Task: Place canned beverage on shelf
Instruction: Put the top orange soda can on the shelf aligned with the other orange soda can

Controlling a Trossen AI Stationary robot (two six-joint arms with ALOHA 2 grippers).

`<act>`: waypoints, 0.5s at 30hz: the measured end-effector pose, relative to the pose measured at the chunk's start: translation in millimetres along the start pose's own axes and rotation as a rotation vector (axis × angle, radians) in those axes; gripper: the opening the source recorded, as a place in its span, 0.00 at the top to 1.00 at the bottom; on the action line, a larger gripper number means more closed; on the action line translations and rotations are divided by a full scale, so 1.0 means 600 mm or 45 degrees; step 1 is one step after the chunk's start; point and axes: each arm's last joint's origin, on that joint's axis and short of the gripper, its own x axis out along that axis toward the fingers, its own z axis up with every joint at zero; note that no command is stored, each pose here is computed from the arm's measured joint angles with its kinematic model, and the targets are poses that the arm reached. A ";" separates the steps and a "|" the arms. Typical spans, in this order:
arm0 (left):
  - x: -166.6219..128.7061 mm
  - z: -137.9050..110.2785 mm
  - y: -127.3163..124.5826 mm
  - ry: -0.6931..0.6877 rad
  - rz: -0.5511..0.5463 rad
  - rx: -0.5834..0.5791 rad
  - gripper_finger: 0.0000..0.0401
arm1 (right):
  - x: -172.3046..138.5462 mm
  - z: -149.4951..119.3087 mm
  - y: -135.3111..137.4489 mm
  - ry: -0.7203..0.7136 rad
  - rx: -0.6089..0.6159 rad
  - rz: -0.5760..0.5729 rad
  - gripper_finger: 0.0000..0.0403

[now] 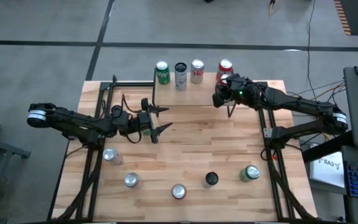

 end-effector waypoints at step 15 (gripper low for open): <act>0.000 0.000 0.000 0.000 0.000 -0.001 0.30 | -0.003 -0.002 -0.009 -0.022 -0.042 -0.171 0.97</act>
